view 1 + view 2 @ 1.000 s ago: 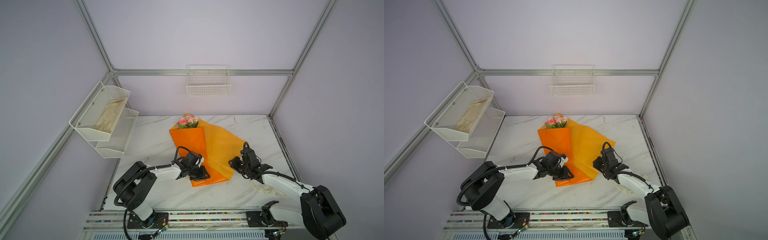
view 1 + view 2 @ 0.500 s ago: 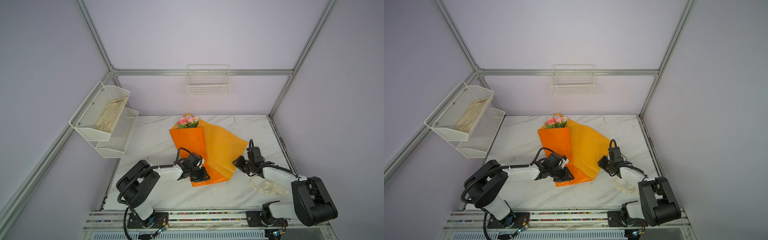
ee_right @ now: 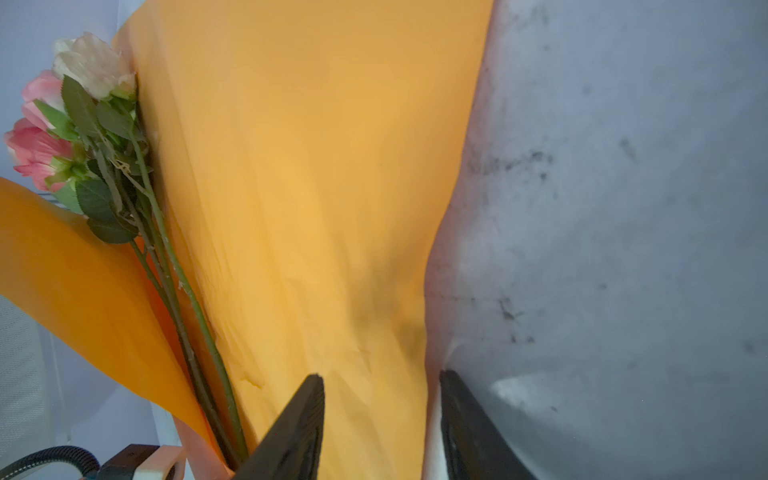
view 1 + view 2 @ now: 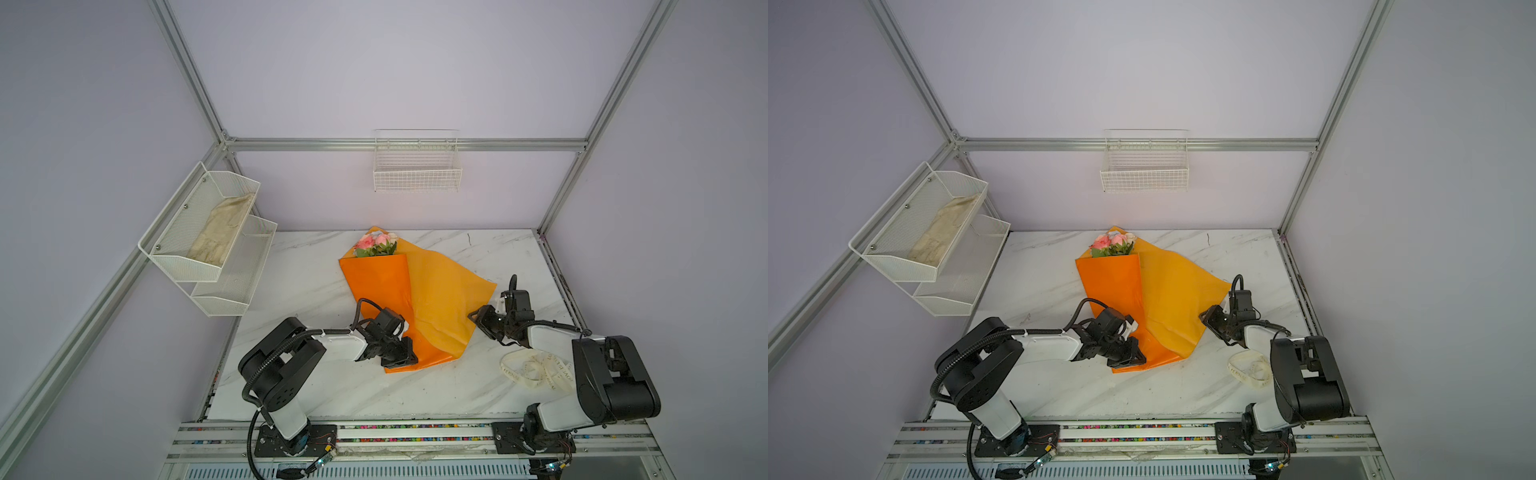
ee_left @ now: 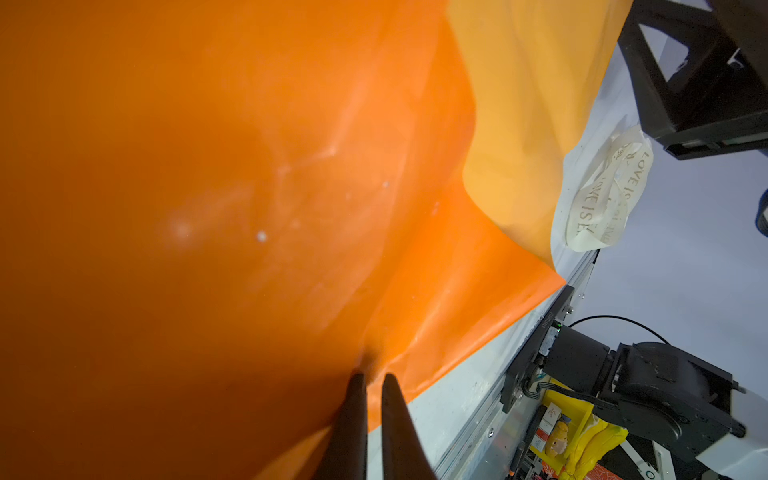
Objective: Tie the bouquet of fake flowers
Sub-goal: 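Hold the bundle with the left gripper while the right grasps the yellow paper edge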
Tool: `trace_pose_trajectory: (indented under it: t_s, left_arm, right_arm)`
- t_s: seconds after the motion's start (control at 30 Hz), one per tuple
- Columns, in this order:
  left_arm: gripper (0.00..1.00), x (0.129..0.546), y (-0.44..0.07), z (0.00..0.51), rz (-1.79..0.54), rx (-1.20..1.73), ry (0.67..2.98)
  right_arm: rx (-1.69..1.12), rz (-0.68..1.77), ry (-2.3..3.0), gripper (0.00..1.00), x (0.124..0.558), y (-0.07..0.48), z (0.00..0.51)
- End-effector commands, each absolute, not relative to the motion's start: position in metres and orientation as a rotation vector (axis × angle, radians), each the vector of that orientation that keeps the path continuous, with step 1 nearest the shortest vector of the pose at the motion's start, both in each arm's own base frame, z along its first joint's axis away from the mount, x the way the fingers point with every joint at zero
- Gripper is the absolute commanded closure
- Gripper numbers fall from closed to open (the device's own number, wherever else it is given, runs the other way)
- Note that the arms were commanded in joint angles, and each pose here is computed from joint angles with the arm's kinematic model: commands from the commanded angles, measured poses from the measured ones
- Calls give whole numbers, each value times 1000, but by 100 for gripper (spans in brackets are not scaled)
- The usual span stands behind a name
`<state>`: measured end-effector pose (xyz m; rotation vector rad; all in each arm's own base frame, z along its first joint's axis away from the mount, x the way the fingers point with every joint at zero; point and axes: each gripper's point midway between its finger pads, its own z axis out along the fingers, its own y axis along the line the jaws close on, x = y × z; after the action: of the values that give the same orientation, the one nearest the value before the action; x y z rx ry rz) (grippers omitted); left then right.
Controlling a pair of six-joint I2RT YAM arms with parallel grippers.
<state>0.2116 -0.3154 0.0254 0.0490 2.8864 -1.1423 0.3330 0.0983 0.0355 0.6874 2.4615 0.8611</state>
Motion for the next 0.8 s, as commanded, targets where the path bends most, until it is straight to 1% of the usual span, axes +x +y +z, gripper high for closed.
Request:
trace_pose_trajectory:
  t_s: [0.0, 0.2, 0.37, 0.53, 0.6, 0.67, 0.7, 0.73, 0.77]
  left_arm:
    - [90, 195, -304, 4, -1100, 54, 2962]
    - [90, 195, -303, 4, -1091, 55, 2960]
    - [90, 195, -303, 4, -1088, 65, 2956]
    - [90, 196, -302, 3, -1080, 62, 2954]
    - [90, 196, -303, 2, -1078, 63, 2955]
    - [90, 197, -303, 2, -1077, 61, 2953]
    - [90, 198, -303, 3, -1077, 61, 2949]
    - [90, 198, -304, 3, -1081, 64, 2948]
    - [90, 198, -304, 3, -1080, 64, 2949]
  right_arm:
    - [661, 913, 2445, 55, 340, 101, 32]
    - [575, 1067, 2336, 61, 350, 116, 47]
    - [497, 1193, 2241, 72, 353, 128, 71]
    - [433, 1258, 2182, 85, 355, 135, 92]
    - [425, 1270, 2171, 87, 355, 136, 97]
    - [409, 1284, 2161, 92, 355, 138, 104]
    - [398, 1287, 2158, 92, 355, 139, 107]
    - [387, 1287, 2156, 89, 354, 140, 111]
    - [375, 1286, 2154, 83, 354, 141, 115]
